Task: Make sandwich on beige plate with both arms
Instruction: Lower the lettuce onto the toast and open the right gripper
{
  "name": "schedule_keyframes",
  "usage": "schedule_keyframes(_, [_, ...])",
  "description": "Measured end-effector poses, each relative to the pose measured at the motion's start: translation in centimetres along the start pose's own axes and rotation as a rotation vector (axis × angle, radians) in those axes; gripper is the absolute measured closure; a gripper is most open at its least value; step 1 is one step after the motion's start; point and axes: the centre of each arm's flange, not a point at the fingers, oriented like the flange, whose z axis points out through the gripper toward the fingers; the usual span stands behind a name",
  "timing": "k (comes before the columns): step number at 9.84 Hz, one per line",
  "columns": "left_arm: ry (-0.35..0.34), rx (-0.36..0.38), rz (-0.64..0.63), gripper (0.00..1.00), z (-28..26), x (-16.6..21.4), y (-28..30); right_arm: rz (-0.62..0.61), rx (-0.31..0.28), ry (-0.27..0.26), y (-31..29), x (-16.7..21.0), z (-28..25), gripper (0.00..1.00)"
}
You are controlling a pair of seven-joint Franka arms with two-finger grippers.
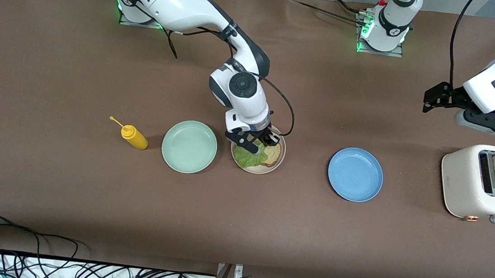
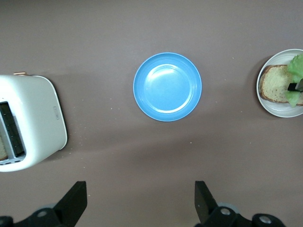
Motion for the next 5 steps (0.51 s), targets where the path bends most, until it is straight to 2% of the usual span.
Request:
schedule_keyframes(2, [-0.004, -0.005, -0.026, 0.00, -0.1, -0.6, -1.4, 0.002, 0.000, 0.000, -0.2, -0.1, -0.2, 0.84])
schedule_keyframes(5, [-0.031, -0.009, -0.023, 0.00, 0.3, -0.8, -1.1, 0.018, -0.090, -0.004, 0.3, 1.0, -0.9, 0.43])
